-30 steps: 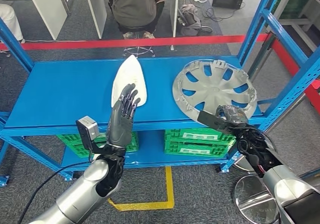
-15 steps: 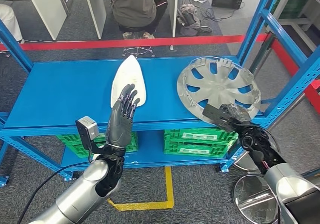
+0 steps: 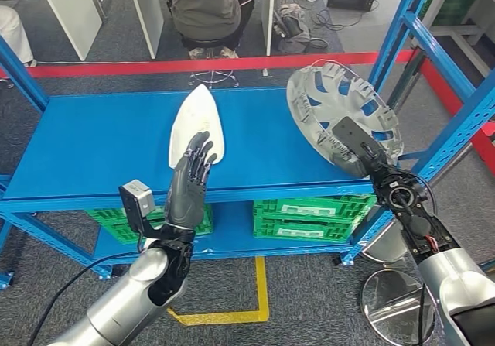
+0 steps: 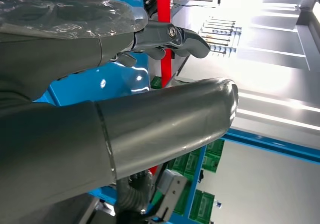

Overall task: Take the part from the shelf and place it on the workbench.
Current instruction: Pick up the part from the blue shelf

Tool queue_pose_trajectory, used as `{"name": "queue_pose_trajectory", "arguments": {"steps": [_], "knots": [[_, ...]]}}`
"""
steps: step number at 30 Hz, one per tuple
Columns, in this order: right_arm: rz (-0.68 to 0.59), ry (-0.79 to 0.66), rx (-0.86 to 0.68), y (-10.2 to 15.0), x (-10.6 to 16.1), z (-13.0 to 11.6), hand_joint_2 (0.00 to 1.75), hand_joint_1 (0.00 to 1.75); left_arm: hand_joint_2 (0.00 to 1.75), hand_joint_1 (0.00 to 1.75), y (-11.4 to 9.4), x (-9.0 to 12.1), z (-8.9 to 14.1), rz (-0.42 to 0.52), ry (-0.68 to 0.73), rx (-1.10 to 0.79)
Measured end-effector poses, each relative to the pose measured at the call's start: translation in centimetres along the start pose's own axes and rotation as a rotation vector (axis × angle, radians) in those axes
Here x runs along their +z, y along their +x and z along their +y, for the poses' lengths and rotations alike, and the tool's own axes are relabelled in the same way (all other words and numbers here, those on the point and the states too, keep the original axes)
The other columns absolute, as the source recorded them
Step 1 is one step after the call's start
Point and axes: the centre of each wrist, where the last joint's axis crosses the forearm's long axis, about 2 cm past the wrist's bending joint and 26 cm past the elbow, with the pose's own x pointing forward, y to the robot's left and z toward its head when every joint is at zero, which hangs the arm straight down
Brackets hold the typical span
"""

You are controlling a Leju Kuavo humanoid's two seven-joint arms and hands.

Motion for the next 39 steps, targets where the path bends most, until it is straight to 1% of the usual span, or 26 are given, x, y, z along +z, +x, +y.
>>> {"name": "queue_pose_trajectory", "arguments": {"steps": [6, 11, 15, 23, 27, 31, 39], "knots": [[-0.092, -0.020, -0.045, 2.2, 0.2, -0.1, 1.75, 1.75, 0.00, 0.00, 0.0, 0.0, 0.0, 0.001, 0.001, -0.001], [-0.158, -0.031, -0.050, 3.7, 0.3, -0.3, 1.75, 1.75, 0.00, 0.00, -0.1, 0.1, 0.0, 0.002, 0.000, -0.001], [-0.216, -0.032, -0.092, 5.2, 0.4, -0.6, 1.75, 1.75, 0.00, 0.00, -0.1, 0.1, -0.1, 0.001, 0.000, -0.002], [-0.377, -0.018, -0.154, 10.0, 0.7, -1.2, 1.75, 1.75, 0.00, 0.00, -0.1, 0.2, -0.8, -0.004, -0.016, 0.002], [-0.460, -0.016, -0.173, 12.3, 1.2, -1.4, 1.75, 1.75, 1.75, 0.00, -0.1, 0.2, -1.1, -0.007, -0.022, 0.000], [-0.527, -0.008, -0.196, 14.4, 1.8, -1.5, 1.75, 1.75, 1.75, 0.00, -0.2, 0.3, -1.2, -0.006, -0.021, -0.005], [-0.647, 0.021, -0.226, 17.8, 3.0, -1.3, 1.75, 1.75, 1.75, 0.00, -0.2, 0.4, -1.1, -0.011, -0.017, -0.024]]}}
